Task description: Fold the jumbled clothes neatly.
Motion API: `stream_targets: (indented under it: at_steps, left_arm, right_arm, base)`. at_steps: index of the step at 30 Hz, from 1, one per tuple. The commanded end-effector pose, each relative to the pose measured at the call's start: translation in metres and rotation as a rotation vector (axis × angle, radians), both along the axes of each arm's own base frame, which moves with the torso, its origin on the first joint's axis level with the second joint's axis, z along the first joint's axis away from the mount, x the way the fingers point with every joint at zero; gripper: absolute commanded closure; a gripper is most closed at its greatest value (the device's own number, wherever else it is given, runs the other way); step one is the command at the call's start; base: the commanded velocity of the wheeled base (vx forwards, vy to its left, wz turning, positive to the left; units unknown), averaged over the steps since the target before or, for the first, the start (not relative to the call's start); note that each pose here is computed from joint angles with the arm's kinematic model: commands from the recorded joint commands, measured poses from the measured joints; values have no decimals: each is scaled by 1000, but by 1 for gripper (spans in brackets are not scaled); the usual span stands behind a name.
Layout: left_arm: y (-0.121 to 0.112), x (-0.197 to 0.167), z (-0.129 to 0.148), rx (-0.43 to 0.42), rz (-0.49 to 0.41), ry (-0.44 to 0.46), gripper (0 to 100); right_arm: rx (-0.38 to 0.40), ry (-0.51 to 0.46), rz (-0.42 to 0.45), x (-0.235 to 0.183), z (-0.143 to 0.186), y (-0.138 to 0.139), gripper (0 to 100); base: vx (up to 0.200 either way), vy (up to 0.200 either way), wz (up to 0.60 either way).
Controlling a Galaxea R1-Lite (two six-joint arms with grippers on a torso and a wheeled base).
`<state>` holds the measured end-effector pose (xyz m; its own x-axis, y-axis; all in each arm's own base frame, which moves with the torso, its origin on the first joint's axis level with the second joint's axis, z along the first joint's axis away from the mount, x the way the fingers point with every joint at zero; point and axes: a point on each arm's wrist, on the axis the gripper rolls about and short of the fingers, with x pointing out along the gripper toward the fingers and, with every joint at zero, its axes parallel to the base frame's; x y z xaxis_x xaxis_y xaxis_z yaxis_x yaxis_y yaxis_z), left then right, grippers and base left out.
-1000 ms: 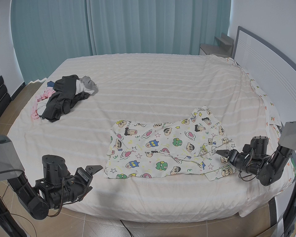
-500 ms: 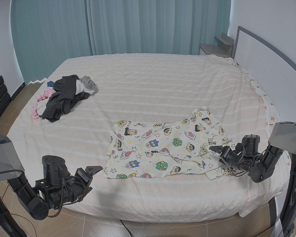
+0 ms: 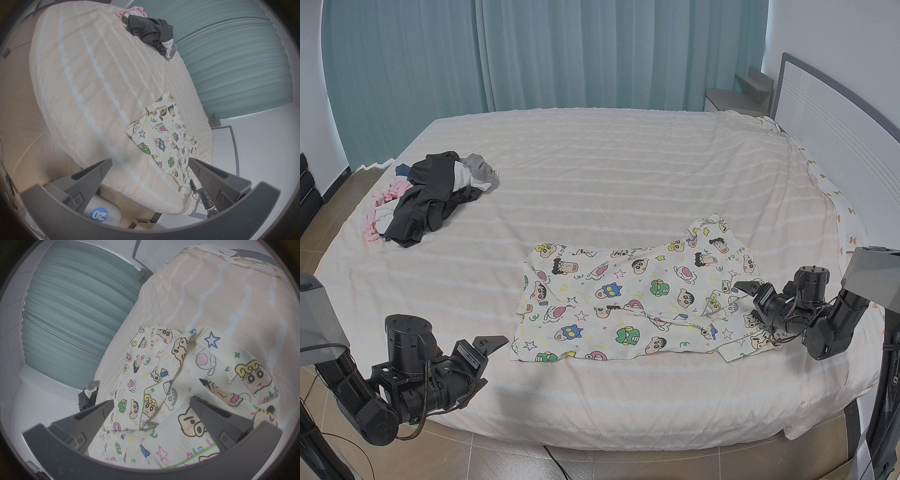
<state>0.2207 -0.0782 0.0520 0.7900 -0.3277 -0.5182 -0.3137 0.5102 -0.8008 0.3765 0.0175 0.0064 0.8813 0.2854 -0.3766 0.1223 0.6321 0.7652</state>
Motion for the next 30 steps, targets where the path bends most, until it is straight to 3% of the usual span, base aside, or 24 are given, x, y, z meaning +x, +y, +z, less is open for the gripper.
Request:
stream_targets:
  at_steps: [1,3,6,12,18,30]
  left_arm:
    - [0,0,0,-1,0,-1,0]
    - [0,0,0,-2,-1,-2,0]
    - [0,-1,1,0,-6,-3,0]
    - [0,0,2,-4,-1,-11,0]
    - [0,-2,2,-5,-6,-8,0]
    - [-1,-2,1,-1,-10,-4,0]
  right_arm:
    - [21,-31,-25,-8,20,-7,0]
    - [62,-58,-44,-28,45,-7,0]
    - [60,-50,-50,-59,60,-6,0]
    - [63,21,-68,-99,59,-6,0]
    - [59,-44,-71,-96,54,-6,0]
    - [41,-59,-72,-96,36,-8,0]
  base:
    - [0,0,0]
    - [0,0,0]
    - [0,0,0]
    - [0,0,0]
    - [133,0,0]
    - [200,0,0]
